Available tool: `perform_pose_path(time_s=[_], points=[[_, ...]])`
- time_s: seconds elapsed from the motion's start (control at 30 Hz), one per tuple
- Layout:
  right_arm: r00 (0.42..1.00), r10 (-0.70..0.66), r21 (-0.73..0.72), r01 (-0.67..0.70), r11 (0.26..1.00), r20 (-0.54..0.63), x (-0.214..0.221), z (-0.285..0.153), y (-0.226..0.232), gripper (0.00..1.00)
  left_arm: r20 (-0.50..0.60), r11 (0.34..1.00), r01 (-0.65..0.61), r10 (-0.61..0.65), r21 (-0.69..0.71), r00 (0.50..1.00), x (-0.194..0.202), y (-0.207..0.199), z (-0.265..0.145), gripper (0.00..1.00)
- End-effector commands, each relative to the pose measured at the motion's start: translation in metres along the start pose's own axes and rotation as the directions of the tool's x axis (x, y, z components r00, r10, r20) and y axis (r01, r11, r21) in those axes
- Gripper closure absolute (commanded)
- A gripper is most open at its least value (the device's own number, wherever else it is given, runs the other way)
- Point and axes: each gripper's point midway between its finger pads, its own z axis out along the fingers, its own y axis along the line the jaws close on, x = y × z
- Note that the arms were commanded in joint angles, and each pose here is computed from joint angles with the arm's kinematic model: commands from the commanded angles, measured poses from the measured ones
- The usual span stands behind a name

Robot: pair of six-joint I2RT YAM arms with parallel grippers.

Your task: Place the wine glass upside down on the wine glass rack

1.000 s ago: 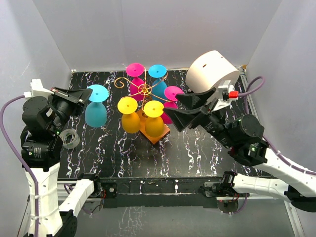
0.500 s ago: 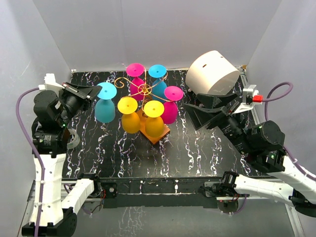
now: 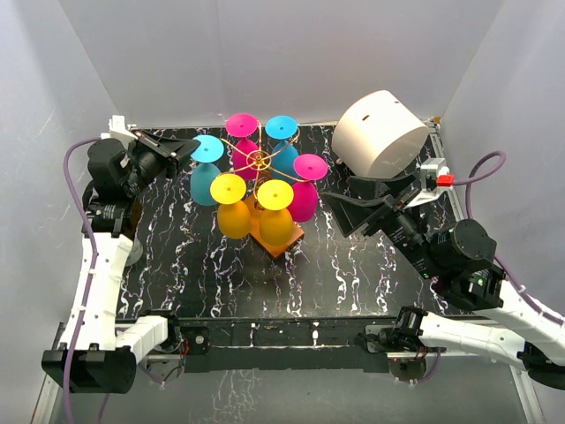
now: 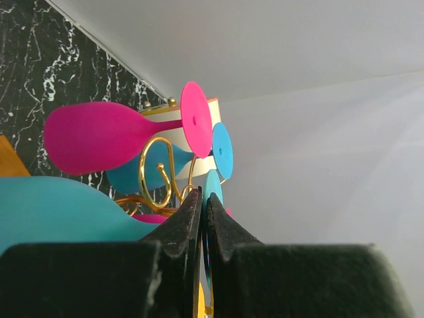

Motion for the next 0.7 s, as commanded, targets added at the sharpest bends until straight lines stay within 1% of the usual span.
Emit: perform_pose_path(time_s=[0.0,0.33,0.67], points=[[0.999,0.026,0.01,-0.027,1.0,0.039,-0.01,0.001,0.0,0.2,-0.028,0.995,0.015,-0.013,0.095,1.0,0.001,-0.023,0.0,1.0],[0.999,0.042,0.037,-0.043,0.998,0.028,0.003,0.006,-0.005,0.21,-0.086,0.994,0.077,-0.071,0.081,0.994,0.014,-0.014,0.01,1.0],[0.999,0.032,0.053,-0.033,0.998,0.029,0.006,0.009,-0.008,0.21,-0.114,0.993,0.07,-0.059,0.092,0.992,0.022,-0.012,0.021,1.0]])
